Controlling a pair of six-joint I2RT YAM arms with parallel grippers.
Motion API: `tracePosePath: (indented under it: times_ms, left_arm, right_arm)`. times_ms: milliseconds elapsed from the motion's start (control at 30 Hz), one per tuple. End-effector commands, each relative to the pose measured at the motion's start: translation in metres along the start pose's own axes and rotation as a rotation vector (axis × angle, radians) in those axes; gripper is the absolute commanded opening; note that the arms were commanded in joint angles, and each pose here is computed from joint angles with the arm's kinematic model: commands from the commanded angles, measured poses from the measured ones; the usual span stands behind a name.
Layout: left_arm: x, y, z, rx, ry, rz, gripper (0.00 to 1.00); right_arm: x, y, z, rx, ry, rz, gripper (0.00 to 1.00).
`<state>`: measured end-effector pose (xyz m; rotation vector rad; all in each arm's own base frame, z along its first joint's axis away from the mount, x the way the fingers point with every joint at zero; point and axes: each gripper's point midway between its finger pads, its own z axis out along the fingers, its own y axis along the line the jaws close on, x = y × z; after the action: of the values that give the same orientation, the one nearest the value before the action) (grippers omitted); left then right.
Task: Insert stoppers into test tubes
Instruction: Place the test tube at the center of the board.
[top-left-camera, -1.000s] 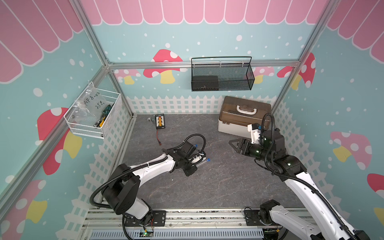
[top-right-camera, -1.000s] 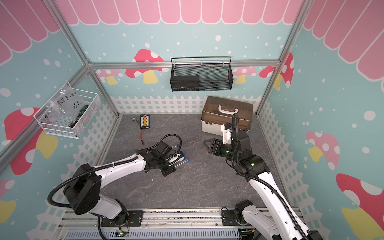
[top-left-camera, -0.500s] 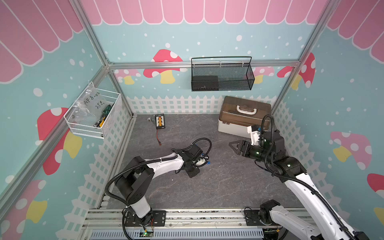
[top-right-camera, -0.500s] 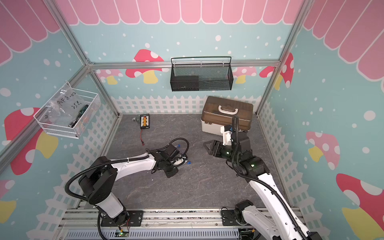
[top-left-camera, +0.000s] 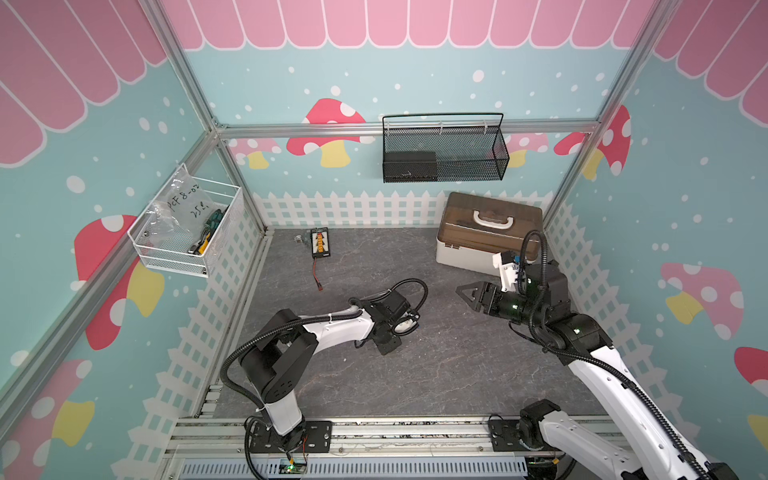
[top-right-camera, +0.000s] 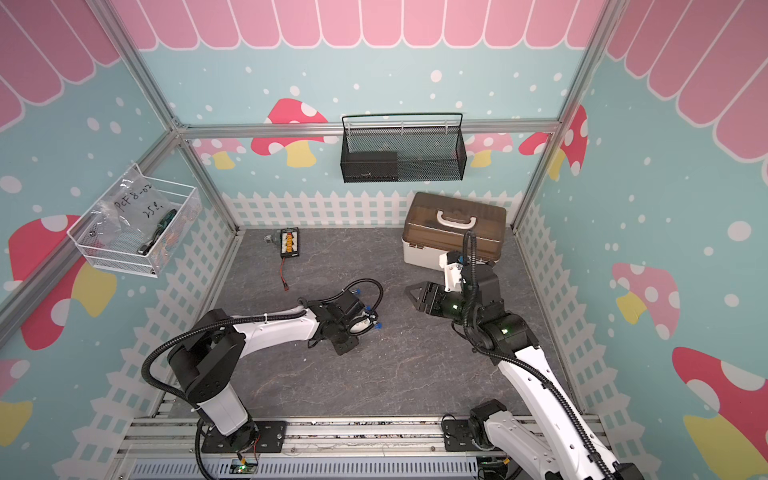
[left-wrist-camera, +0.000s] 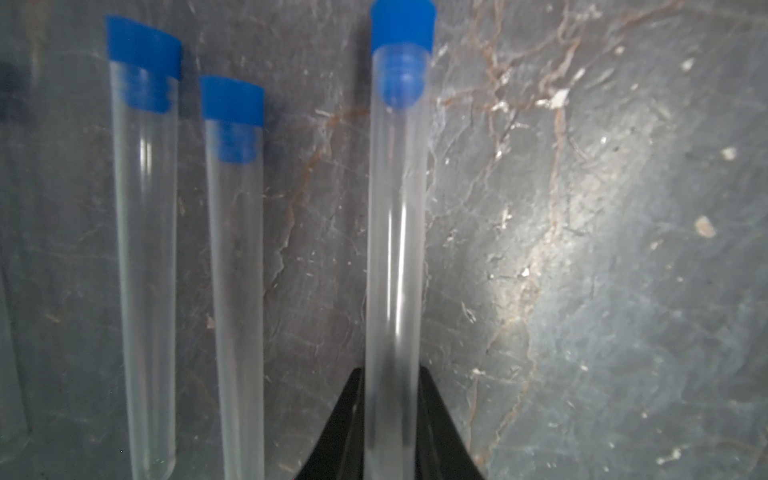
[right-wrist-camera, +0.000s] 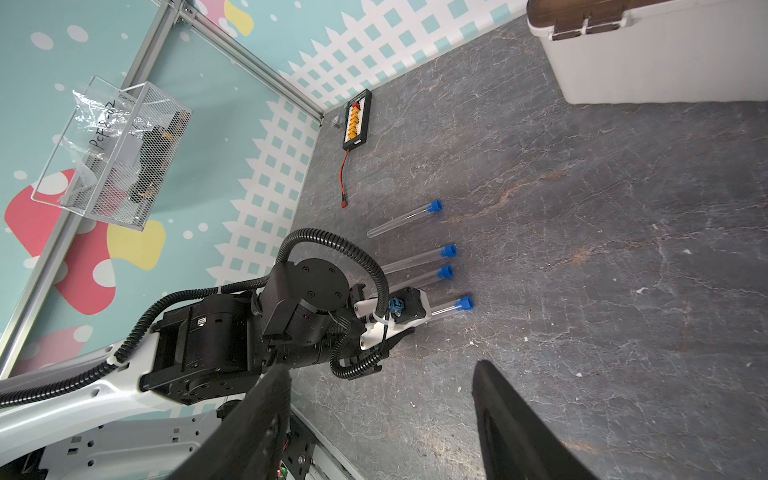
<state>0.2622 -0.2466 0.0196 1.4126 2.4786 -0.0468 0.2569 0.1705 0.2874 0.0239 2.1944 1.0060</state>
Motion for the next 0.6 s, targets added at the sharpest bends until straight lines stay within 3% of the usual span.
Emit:
tracePosePath:
  times_ms: [0,300,433,567]
  left_arm:
    - [0.000,0.002,0.005,-0.025,0.019,0.015,0.29]
    - [-0.016,0.008,-0.016,-0.060,-0.055,0.027,0.37]
    - [-0.047,0.004,-0.052,-0.021,-0.266,-0.028,0.40]
    - [-0.077,0.019,-0.105,-0.080,-0.567,-0.132,0.42]
  right_arm:
    - [0.003,-0.001,0.000,-0.004,0.015,0.011,0.68]
    - [0.003,-0.007,-0.001,0.027,0.021,-0.011,0.69]
    - [-0.002,-0.023,0.001,0.100,0.001,-0.041,0.69]
    - [-0.019,-0.061,0.007,0.277,-0.062,-0.107,0.69]
